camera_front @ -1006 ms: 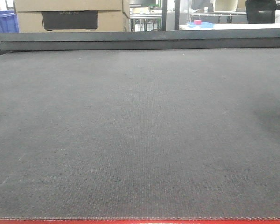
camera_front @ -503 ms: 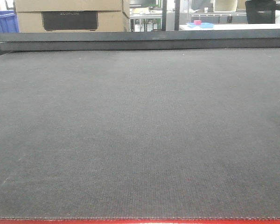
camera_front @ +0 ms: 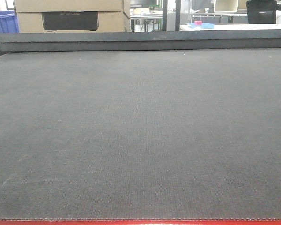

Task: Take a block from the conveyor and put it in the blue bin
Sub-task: 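Raise both held blocks above the conveyor, then drive the base away from the conveyor holding both blocks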

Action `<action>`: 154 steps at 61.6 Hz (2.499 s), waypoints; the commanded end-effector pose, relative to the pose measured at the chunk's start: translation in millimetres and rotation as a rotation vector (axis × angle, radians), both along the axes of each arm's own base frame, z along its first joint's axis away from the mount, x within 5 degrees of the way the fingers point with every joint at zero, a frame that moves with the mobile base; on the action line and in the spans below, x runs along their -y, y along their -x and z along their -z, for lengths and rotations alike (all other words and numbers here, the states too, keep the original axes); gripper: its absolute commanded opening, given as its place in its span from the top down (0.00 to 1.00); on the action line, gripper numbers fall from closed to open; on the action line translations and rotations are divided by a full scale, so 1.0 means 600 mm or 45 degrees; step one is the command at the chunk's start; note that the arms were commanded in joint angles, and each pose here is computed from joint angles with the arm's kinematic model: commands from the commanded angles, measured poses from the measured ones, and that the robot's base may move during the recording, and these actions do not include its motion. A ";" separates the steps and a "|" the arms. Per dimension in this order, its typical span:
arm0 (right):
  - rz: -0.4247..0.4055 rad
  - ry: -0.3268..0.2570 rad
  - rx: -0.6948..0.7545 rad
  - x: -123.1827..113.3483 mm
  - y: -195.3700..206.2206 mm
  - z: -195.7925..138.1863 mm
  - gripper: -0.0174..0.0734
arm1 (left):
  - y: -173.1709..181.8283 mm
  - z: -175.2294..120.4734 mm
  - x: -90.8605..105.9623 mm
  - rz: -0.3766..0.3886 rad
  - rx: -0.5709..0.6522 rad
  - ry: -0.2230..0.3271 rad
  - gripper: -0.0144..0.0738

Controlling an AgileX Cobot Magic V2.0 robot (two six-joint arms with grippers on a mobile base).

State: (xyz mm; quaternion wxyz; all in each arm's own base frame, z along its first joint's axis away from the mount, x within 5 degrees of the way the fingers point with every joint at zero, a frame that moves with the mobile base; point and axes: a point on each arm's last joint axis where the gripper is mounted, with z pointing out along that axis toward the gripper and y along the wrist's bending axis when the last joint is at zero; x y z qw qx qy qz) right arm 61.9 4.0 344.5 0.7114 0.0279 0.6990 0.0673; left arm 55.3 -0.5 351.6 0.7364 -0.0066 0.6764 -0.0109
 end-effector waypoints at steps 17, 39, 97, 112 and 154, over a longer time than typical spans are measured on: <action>0.050 0.142 0.111 0.005 0.017 -0.009 0.99 | 0.010 -0.003 0.000 -0.001 0.046 0.007 0.96; 0.051 0.141 0.148 0.005 0.018 -0.013 0.99 | 0.010 -0.003 0.000 -0.001 0.046 0.007 0.96; 0.051 0.141 0.148 0.005 0.018 -0.013 0.99 | 0.010 -0.003 0.000 -0.001 0.046 0.007 0.96; 0.051 0.141 0.148 0.005 0.018 -0.013 0.99 | 0.010 -0.003 0.000 -0.001 0.046 0.007 0.96; 0.052 0.139 0.185 0.005 0.023 -0.016 0.99 | 0.017 -0.008 0.000 -0.001 0.094 0.007 0.96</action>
